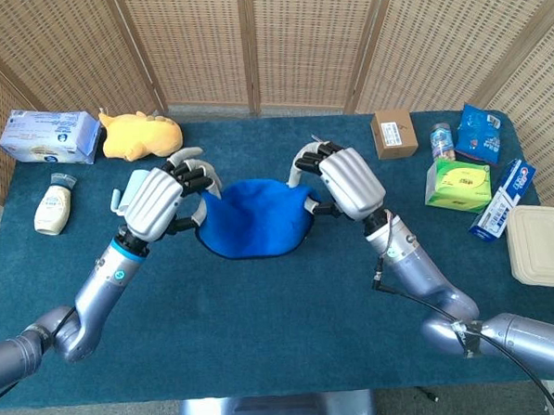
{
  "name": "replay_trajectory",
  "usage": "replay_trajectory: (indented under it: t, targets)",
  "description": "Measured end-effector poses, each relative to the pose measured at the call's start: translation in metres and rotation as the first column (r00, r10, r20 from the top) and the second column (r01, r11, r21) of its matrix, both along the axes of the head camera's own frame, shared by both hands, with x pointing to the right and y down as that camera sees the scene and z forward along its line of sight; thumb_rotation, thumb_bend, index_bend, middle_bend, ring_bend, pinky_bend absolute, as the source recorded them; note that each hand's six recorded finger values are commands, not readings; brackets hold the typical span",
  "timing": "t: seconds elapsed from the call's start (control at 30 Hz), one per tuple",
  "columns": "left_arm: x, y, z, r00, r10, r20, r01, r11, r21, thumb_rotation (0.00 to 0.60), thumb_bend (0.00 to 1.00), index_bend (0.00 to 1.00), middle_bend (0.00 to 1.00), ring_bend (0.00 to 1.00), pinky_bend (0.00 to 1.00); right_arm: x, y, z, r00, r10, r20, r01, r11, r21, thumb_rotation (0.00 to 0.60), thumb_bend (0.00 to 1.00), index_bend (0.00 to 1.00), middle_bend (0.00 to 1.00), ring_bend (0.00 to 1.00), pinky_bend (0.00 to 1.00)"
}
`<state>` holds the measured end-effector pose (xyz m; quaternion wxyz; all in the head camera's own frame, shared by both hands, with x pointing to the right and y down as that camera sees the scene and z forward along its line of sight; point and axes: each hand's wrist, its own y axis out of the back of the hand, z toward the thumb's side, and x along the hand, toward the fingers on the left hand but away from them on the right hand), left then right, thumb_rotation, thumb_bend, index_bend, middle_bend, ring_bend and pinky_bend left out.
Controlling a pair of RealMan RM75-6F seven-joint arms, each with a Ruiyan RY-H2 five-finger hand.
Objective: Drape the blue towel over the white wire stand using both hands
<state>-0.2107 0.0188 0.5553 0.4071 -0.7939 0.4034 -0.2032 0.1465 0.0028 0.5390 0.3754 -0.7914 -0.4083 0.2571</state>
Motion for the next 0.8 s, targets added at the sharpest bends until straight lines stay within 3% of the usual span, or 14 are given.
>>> replay_trajectory:
  t: [0.8]
  targets:
    - [0.026,-0.042,0.024,0.999,-0.044,0.021,0.044,0.999,0.006,0.6,0.66,0.78,0.49,0.36,0.19,-0.008,-0.057,0.018,0.997,0.039,-0.059,-0.039,0.999,-0.011,0.6,0.46,0.96,0.5,0.34,0.38]
